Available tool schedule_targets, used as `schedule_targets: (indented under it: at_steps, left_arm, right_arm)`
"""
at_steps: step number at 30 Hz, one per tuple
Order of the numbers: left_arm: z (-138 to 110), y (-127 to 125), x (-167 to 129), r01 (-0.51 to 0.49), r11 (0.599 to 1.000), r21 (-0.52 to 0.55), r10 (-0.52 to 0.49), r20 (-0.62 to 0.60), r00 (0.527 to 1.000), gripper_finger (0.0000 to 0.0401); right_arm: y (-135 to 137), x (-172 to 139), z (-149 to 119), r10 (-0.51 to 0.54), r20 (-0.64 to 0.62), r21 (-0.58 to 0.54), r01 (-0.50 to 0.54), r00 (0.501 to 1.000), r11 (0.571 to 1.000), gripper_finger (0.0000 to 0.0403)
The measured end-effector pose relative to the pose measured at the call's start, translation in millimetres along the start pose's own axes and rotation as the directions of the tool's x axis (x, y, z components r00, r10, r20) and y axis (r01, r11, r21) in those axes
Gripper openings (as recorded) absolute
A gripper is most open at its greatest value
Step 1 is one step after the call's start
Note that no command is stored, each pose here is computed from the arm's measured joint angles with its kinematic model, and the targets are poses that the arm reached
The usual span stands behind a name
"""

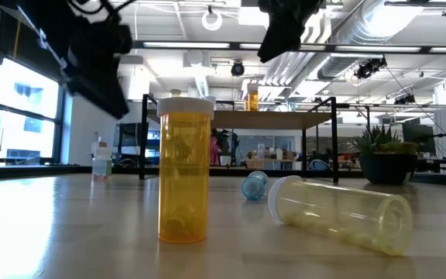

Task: Pick and place medicine bottles onto shelf by color
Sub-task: Put the top transparent pill bottle on the shelf aligned with the other transparent pill bottle

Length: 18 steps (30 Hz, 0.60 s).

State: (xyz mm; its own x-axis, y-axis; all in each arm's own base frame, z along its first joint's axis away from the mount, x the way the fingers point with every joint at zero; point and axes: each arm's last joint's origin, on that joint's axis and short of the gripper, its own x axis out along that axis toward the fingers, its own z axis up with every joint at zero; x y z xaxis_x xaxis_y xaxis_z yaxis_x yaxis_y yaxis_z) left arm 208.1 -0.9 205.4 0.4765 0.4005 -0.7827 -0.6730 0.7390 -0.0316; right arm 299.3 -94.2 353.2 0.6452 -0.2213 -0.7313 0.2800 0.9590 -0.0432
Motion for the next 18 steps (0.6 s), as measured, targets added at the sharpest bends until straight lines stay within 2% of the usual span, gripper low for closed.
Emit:
schedule_targets:
  at_steps: [3,8,13,18]
  left_arm:
    - [-6.9,9.3,0.5,-0.084,0.992,-0.091,0.077,-0.081,0.994,0.0222]
    - [-13.3,19.4,-0.1,-0.188,0.965,-0.183,0.159,-0.16,0.974,0.0223]
    - [-10.1,26.2,2.3,-0.236,0.934,-0.267,0.198,-0.161,0.967,0.0219]
    - [-6.0,35.4,5.1,-0.312,0.888,-0.338,0.283,-0.134,0.95,0.022]
  right_arm:
    - [1.7,0.0,0.3,0.003,0.003,-0.007,-0.003,1.0,1.0,0.0145]
    - [1.6,0.0,0.4,0.003,0.004,-0.013,-0.003,1.0,1.0,0.0145]
    - [1.6,0.0,0.4,0.003,0.004,-0.013,-0.003,1.0,1.0,0.0145]
    - [1.6,0.0,0.4,0.003,0.004,-0.003,-0.003,1.0,1.0,0.0145]
